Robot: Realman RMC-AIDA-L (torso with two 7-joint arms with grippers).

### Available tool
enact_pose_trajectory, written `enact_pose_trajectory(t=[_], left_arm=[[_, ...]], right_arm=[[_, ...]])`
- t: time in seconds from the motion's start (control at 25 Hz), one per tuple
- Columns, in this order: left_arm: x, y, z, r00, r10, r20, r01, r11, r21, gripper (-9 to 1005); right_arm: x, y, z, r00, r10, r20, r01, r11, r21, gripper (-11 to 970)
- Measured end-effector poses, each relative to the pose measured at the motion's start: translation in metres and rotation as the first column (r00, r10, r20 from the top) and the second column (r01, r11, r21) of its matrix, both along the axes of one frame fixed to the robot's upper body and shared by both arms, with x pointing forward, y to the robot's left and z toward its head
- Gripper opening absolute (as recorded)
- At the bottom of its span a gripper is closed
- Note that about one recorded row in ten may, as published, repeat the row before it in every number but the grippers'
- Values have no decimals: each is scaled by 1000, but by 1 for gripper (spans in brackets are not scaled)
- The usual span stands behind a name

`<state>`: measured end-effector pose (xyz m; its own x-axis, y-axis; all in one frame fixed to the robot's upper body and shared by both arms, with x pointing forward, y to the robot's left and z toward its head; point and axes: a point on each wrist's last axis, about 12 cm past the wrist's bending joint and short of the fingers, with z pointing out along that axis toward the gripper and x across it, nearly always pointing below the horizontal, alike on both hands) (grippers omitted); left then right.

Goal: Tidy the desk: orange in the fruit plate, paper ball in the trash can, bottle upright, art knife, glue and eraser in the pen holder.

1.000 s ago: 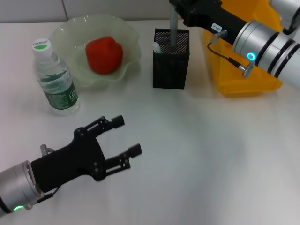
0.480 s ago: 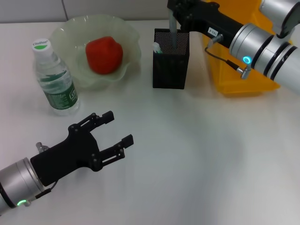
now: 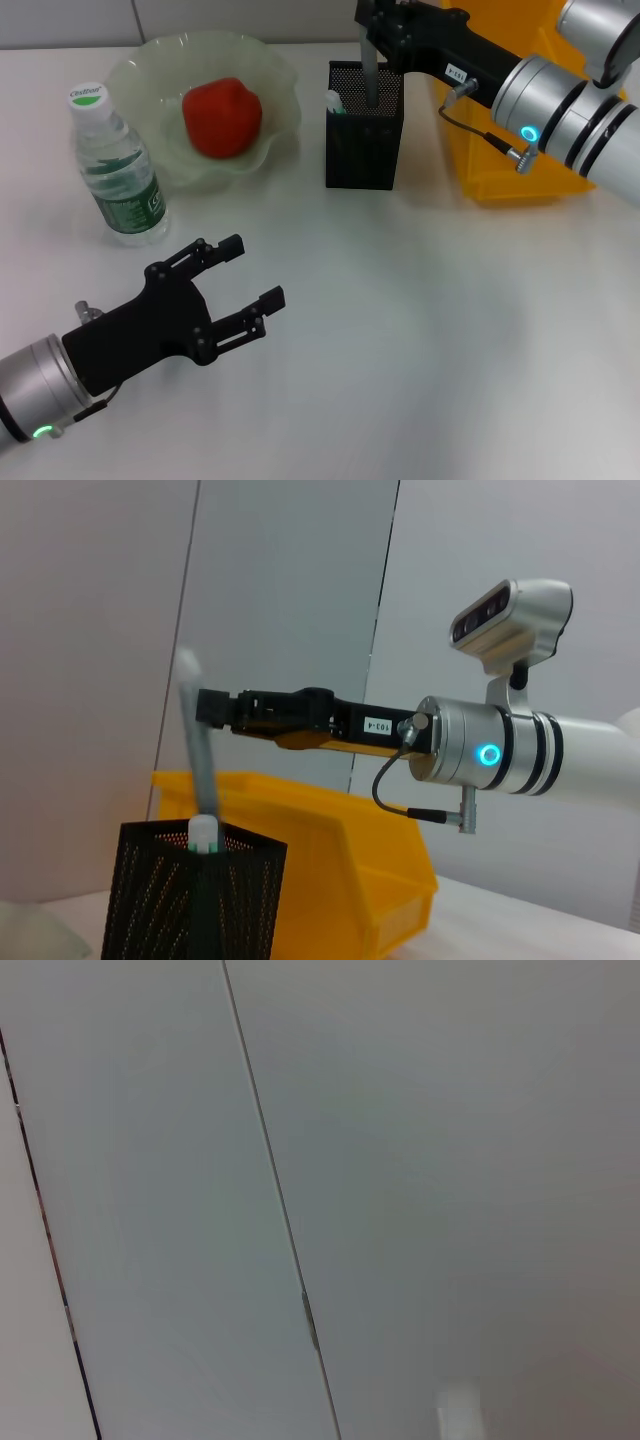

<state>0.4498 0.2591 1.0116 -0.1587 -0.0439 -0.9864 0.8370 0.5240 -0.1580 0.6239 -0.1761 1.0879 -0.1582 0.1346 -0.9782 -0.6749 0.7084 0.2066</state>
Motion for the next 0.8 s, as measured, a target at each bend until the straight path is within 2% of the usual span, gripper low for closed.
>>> enact_pose_trajectory(t=[0.16,0.36,0.52,0.8], left_arm=[[1,1,1,1000,1,4,-1,1000,0,811],[1,1,1,1000,4,5,-4,1000,0,811],[2,1,1,1000,1,5,-1,1000,3,811],[2,1,1,1000,0,8,0,1000,1,811]], right_arm=[[-1,0,0,1000,2,0,-2,1000,1,150],[-1,-1,-1,1000,3,7,-3,1000,-8,365],[-2,-2,-1,1000,1,7,-1,1000,-4,597],[-9,-13,0,999,-18,38,16,998,55,618]])
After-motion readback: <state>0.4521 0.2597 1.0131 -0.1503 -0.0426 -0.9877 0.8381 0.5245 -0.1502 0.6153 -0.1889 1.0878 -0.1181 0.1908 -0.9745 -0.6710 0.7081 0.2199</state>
